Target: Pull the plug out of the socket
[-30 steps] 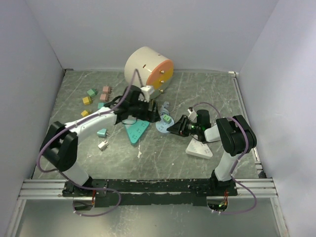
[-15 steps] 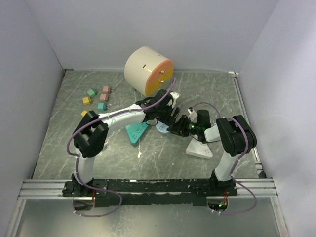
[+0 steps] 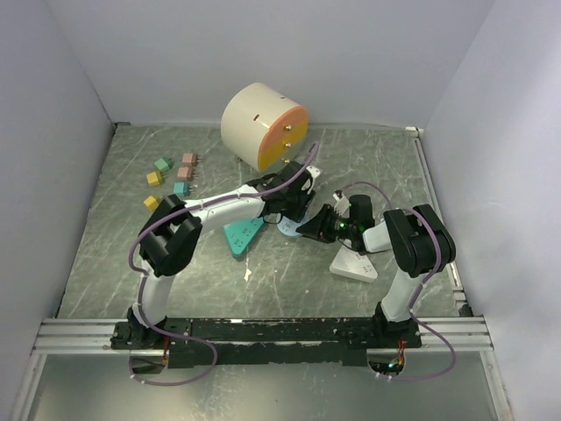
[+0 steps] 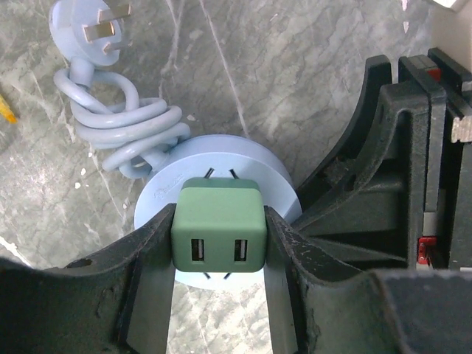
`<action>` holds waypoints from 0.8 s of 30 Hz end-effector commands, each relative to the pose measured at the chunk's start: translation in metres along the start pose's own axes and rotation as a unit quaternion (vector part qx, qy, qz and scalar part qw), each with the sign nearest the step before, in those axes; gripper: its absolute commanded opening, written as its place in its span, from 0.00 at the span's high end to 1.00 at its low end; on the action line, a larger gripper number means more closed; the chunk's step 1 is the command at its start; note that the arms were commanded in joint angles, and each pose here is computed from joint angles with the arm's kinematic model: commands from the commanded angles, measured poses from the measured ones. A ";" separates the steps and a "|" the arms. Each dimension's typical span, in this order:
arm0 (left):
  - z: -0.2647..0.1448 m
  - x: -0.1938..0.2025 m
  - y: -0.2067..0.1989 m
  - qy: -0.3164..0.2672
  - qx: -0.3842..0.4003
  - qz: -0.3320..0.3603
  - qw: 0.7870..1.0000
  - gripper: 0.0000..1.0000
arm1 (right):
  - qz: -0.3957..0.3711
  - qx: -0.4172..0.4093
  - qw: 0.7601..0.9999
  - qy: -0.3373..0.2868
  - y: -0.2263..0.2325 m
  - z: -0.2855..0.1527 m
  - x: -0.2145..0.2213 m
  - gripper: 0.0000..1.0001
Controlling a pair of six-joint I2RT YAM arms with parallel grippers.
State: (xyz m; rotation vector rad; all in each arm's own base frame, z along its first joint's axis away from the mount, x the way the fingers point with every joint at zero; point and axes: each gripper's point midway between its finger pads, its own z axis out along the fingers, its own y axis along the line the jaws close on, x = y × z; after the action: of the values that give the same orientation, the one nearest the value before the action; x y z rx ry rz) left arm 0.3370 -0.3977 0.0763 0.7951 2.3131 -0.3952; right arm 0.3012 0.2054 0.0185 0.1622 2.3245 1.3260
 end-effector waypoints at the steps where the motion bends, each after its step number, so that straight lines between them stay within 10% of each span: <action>1: -0.020 -0.015 -0.020 -0.032 0.048 -0.002 0.998 0.93 | 0.017 0.104 0.994 0.023 -0.054 -0.005 0.029 1.00; 9: -0.075 -0.019 -0.091 -0.087 0.280 0.026 0.956 0.93 | 0.032 0.117 0.992 0.025 -0.062 -0.004 0.032 1.00; 17: -0.077 -0.025 -0.046 -0.118 0.078 0.059 0.988 0.93 | 0.041 0.145 0.988 0.021 -0.072 -0.007 0.033 1.00; 24: -0.091 -0.024 -0.090 -0.098 0.246 0.032 0.964 0.93 | 0.063 0.149 0.987 0.016 -0.078 -0.011 0.034 1.00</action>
State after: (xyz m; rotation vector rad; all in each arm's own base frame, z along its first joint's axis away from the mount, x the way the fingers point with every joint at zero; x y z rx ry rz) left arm 0.3015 -0.3859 0.0881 0.9168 2.1705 -0.5009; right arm 0.2782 0.2157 0.0191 0.0648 2.3660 1.4287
